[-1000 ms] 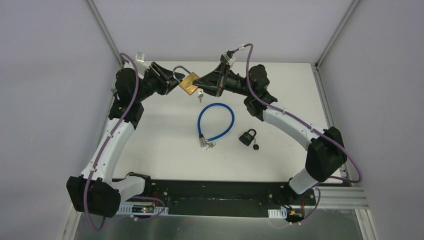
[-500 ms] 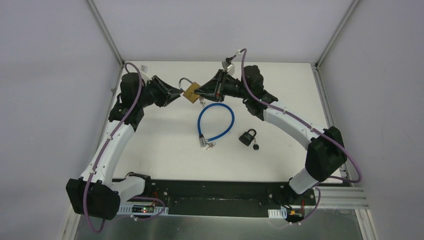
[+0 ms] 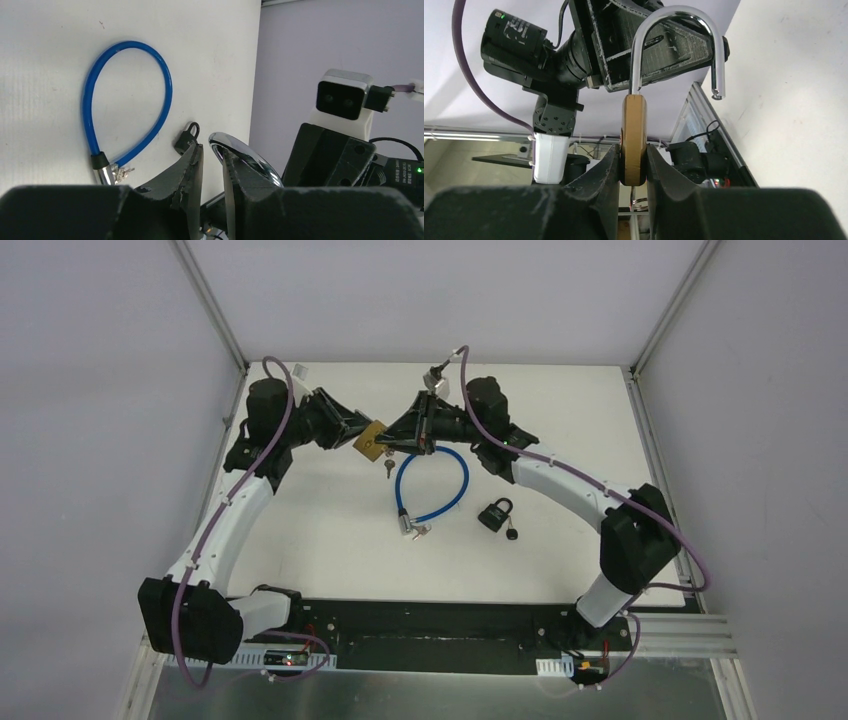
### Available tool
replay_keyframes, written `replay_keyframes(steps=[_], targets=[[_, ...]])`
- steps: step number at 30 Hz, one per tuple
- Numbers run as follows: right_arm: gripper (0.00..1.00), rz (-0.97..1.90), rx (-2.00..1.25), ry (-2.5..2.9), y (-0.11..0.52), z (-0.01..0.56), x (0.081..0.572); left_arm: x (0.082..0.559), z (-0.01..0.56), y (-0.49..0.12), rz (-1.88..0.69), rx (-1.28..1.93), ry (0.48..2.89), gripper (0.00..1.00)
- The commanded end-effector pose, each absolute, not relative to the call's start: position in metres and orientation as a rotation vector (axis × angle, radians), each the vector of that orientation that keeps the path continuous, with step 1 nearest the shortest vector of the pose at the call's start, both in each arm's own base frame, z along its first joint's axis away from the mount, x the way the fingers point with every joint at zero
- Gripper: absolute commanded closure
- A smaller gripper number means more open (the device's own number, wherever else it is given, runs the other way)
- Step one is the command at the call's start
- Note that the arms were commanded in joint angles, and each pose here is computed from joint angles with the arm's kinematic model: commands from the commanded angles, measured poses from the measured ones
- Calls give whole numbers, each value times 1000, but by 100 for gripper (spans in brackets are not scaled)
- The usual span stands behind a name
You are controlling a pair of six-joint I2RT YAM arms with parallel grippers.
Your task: Unlock with the key
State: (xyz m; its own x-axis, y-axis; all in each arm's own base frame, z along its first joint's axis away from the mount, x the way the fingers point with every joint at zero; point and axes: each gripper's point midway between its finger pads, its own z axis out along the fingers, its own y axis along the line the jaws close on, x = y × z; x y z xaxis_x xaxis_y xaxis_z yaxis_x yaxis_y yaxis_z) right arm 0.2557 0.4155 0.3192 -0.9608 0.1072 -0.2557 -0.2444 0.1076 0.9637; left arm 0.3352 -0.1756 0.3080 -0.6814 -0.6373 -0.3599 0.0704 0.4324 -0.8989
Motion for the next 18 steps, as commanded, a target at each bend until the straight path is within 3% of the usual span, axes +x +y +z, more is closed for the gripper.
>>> replay_keyframes(steps=[1, 6, 9, 14, 18], targets=[[100, 2192, -299, 1794, 421, 408, 235, 339, 332, -179, -1313, -355, 1887, 79], [100, 2241, -230, 1812, 426, 406, 240, 343, 344, -179, -1332, -332, 1797, 79], [100, 2216, -169, 1810, 422, 402, 250, 343, 337, -174, -1286, -352, 1807, 73], [100, 2137, 142, 1776, 396, 387, 300, 329, 304, -155, -1125, -404, 1874, 24], [100, 2118, 396, 1736, 374, 370, 343, 310, 285, -151, -1097, -400, 1922, 6]])
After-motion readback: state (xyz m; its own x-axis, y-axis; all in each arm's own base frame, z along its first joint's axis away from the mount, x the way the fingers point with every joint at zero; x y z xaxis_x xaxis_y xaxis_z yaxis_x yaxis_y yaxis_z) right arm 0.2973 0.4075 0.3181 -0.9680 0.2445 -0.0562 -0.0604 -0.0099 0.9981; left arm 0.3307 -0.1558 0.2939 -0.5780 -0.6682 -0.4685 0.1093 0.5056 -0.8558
